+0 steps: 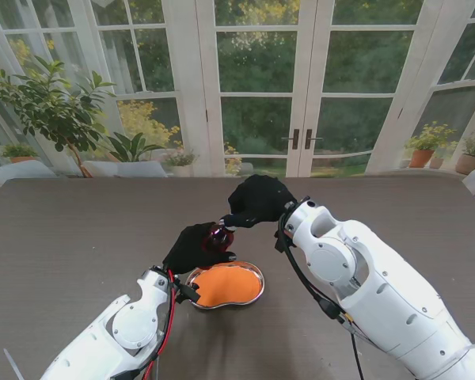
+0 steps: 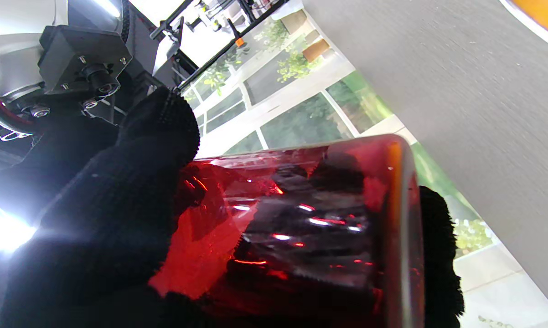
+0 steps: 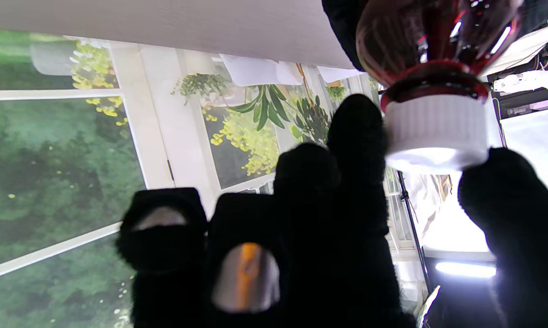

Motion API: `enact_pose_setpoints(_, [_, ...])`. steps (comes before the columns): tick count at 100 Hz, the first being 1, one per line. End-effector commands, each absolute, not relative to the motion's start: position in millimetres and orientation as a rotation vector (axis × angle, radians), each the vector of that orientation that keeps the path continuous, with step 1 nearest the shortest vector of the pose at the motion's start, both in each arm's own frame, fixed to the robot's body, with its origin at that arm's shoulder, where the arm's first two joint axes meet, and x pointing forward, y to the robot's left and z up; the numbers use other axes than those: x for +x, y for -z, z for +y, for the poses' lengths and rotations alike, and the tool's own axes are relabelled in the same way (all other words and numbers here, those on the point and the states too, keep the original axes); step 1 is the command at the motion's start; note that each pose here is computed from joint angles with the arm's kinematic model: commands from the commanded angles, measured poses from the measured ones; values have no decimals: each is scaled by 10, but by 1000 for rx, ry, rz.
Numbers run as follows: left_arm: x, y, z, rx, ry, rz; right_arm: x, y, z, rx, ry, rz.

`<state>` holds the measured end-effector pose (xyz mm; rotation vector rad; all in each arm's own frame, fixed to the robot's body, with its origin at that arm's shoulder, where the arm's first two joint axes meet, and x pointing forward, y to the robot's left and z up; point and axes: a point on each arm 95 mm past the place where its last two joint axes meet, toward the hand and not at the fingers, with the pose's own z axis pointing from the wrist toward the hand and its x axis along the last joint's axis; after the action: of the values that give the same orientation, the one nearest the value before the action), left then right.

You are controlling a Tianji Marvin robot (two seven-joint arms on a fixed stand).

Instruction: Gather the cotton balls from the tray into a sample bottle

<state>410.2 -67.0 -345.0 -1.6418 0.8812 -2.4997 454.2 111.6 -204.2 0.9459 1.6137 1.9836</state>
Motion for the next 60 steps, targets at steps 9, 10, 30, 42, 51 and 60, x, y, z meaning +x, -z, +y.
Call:
enact_pose_setpoints(9, [4099, 3421, -718, -1638, 2518, 898, 4508, 2094, 1142, 967, -1961, 1639])
enact_pose_setpoints(10, [4099, 3422, -718, -1638, 2518, 898, 4507, 2095, 1142, 968, -1959, 1639])
enact_pose_setpoints(30, [4098, 3421, -716, -1637, 2518, 897, 4503, 2117, 1152, 977, -1926, 1653])
enact_pose_setpoints(42, [4097, 3423, -716, -1638, 2517, 897, 4498, 2124, 1155, 987, -1913, 1654])
enact_pose_setpoints(51, [4097, 3424, -717, -1638, 2517, 899, 4496, 2122, 1148, 993, -1910, 1646])
enact_pose_setpoints(60, [4097, 3425, -718, -1639, 2517, 900, 4494, 2111, 1128, 994, -1905, 1637])
